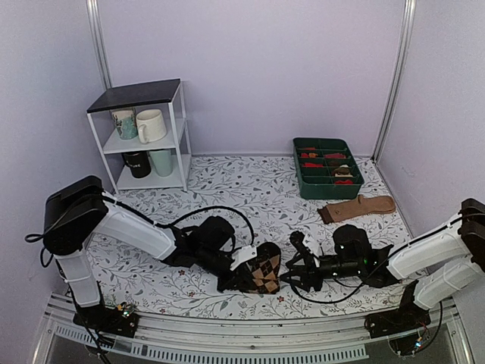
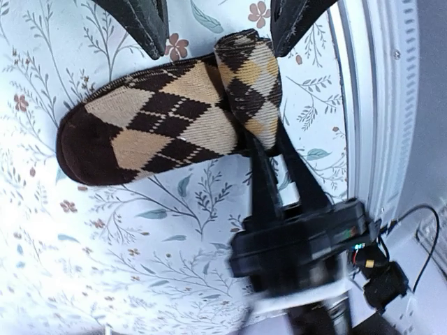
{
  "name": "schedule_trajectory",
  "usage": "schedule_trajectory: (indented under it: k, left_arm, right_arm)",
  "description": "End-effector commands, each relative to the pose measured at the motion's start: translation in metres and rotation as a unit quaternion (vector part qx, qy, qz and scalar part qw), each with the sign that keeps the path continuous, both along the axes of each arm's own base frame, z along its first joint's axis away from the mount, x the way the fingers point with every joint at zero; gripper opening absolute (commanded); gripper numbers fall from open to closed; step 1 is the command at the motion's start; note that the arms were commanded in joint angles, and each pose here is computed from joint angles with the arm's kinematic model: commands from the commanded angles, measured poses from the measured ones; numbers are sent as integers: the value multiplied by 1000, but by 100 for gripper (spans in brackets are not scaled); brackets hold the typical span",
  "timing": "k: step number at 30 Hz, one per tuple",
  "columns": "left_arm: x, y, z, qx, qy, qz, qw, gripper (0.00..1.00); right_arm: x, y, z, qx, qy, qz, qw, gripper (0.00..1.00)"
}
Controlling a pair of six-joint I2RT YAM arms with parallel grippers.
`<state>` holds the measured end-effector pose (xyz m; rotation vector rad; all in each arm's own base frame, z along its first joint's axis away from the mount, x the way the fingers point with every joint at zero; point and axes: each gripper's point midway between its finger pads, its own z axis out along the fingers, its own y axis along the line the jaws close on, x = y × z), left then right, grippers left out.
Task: Roll the socks
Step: Roll a pair of socks at the center of the board.
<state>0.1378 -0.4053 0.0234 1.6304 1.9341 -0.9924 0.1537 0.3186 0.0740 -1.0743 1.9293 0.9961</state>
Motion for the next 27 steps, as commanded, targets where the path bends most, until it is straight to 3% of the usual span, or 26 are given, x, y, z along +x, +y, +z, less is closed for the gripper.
schedule_trajectory:
  k: [1,9,21,24,27]
  left_arm:
    - [-30,45,-51,115,149,24,982,0]
    - [-32,58,-68,144,215,47,965,0]
    - [-31,60,-72,143,222,50,963,0]
    - [-31,60,-73,142,221,50,964,0]
    - [-27,57,-70,137,213,50,966,2]
  right_arm:
    - [-2,14,12,5,-118,16,993,49]
    - [-21,44,-10,-38,-161,62,984,50]
    - [-17,50,-38,-85,-142,67,984,49]
    - [-17,48,-47,-94,-123,59,986,43]
    - [-18,48,-54,-103,-107,55,987,28]
